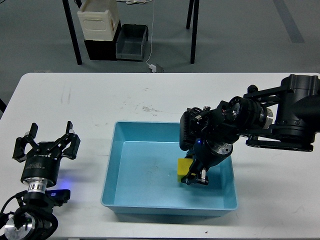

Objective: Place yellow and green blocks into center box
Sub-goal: 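Carry the yellow cube with the right gripper into the blue tray, then open the right gripper to release the yellow cube, then withdraw the right gripper up and away from the tray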

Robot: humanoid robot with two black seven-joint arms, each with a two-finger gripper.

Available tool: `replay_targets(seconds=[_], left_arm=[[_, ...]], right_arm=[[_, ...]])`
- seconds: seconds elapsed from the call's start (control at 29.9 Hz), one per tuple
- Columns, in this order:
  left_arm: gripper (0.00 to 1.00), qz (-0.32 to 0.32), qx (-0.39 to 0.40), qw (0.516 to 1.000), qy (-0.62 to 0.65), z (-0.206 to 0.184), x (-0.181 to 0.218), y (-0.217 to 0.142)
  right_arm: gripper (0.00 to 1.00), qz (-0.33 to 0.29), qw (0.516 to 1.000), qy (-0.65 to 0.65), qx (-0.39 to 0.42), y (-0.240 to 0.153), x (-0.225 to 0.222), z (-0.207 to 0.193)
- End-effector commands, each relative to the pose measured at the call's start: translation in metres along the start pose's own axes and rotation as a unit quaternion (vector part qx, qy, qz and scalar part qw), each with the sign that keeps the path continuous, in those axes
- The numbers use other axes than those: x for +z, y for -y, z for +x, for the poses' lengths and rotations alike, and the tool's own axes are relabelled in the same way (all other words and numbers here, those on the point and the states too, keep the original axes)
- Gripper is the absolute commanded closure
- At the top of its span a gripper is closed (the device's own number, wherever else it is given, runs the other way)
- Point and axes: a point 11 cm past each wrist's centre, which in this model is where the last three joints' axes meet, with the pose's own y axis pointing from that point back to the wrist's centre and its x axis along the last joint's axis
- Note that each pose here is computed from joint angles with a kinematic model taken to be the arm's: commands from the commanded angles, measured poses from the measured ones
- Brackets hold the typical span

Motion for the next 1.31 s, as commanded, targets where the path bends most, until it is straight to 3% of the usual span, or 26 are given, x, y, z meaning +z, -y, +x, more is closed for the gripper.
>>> replay_targets(seconds=[0.0,0.17,0.3,0.57,0.9,1.07,1.27], left_arm=[[0.0,0.0,-0.001,1.0,-0.001,0.0,0.0,0.001],[0.0,-0.004,-0.002,1.0,-0.002,-0.002,0.003,0.002],[0.0,-0.003,0.001,1.0,0.004,-0.002,0.006,0.003],[0.0,0.007,-0.011,0.999,0.037,-0.016,0.02,0.015],[0.0,0.042,-0.015,0.99,0.135,-0.048,0.045,0.045],[0.0,0.075,-0.04,0.972,0.221,-0.083,0.069,0.07],[0.0,0.049,-0.021,0.948,0.313,-0.113,0.122,0.099]], right_arm=[[0.02,0.02,0.998,0.047,0.023,0.001,-0.004,0.003],[0.02,0.014,0.998,0.059,0.027,-0.006,0.001,0.0],[0.02,-0.021,0.995,0.085,0.047,-0.033,0.023,-0.011],[0.01,-0.08,0.977,0.123,0.152,-0.105,0.056,0.0],[0.01,-0.108,0.949,0.123,0.268,-0.168,0.064,0.026],[0.01,-0.097,0.935,0.125,0.317,-0.175,0.065,0.047],[0.01,-0.007,0.893,0.187,0.41,-0.156,0.052,0.068]])
